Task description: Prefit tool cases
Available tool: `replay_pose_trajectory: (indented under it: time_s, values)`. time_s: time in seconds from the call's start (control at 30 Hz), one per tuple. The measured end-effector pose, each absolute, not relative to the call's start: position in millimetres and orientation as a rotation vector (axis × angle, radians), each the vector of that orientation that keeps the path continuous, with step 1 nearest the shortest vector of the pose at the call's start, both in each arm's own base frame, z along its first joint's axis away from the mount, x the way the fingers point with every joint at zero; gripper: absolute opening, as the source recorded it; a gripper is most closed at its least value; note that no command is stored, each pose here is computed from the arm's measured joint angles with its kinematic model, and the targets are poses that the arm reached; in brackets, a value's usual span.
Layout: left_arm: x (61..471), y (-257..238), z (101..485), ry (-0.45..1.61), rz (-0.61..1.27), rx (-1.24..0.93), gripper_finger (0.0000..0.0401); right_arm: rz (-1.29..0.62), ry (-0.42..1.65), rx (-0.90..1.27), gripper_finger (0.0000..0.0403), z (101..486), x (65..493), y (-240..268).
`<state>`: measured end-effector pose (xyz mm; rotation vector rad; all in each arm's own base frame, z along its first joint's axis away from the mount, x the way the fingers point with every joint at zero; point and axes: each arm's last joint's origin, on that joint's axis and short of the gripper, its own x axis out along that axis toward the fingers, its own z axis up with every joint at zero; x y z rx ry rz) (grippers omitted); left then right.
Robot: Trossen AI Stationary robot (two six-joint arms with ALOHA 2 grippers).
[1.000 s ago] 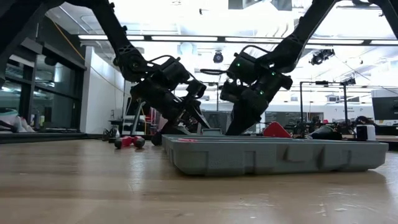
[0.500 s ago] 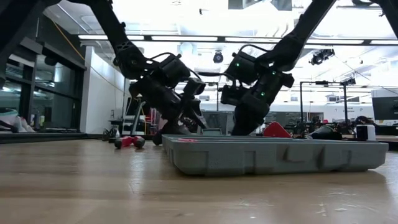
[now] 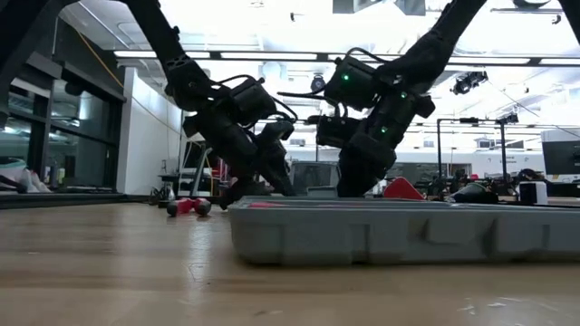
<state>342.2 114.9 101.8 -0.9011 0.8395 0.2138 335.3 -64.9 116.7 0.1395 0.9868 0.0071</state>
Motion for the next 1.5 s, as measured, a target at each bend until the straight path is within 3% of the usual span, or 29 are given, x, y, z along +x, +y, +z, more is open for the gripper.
replay_pose_trajectory:
  time_s: [0.43,0.63,1.0,1.5]
  values:
    - [348,118,102,0.768,0.371,-0.828,0.0165,-0.092,0.913,0.226,0.0,125,318,-126]
    - [363,136,100,0.755,0.357,-0.882,0.0165,-0.094,0.913,0.226,0.0,125,317,-130]
    - [378,154,111,0.72,0.318,-0.792,0.0165,-0.082,0.972,0.253,0.0,122,313,-125]
    - [355,143,118,0.987,0.317,-0.747,0.0165,-0.041,0.91,0.199,0.0,121,330,-103]
